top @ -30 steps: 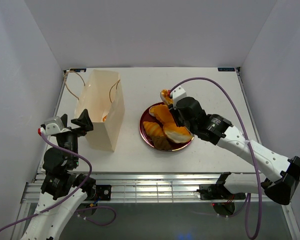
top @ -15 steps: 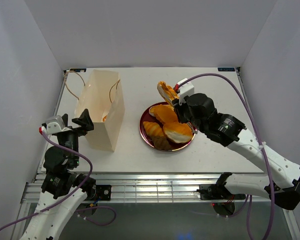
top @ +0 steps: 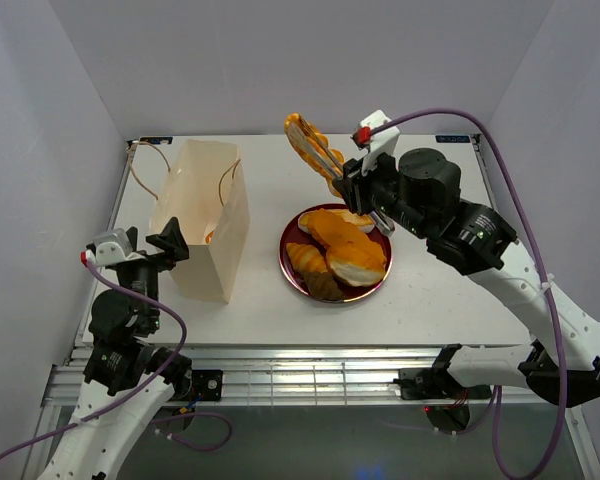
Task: Place the fake bread into the paper bag
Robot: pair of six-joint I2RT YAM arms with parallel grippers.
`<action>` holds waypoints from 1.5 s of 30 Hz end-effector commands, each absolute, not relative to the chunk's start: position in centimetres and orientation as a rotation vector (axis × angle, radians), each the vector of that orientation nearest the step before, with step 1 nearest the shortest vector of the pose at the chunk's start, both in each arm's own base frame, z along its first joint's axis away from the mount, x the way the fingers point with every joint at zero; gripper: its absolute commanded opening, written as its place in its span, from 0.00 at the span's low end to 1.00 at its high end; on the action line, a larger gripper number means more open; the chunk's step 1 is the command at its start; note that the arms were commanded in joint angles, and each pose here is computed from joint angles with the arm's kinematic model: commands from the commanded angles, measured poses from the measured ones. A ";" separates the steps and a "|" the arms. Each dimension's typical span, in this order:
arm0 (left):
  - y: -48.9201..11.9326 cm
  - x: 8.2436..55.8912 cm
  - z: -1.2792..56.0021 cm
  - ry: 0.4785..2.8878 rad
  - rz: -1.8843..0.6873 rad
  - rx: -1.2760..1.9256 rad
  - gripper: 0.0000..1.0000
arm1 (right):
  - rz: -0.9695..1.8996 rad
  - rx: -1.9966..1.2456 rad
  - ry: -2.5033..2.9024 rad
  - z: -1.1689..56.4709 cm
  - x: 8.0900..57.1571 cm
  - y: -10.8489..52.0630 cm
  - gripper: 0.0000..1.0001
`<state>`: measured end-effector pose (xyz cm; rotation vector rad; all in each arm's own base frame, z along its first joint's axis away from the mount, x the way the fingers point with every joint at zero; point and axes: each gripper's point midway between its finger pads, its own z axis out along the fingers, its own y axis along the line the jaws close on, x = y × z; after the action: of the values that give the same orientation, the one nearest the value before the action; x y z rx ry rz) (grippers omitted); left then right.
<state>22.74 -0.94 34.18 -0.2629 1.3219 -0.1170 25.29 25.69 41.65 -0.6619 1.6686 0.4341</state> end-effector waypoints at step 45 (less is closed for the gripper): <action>-2.7 23.1 33.8 1.350 -0.175 -0.204 0.98 | 0.953 -0.873 1.040 53.7 26.0 44.0 0.35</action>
<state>23.09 -2.38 33.88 -0.2187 1.3439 -0.1627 27.57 43.97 49.83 -0.9176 1.1819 0.8794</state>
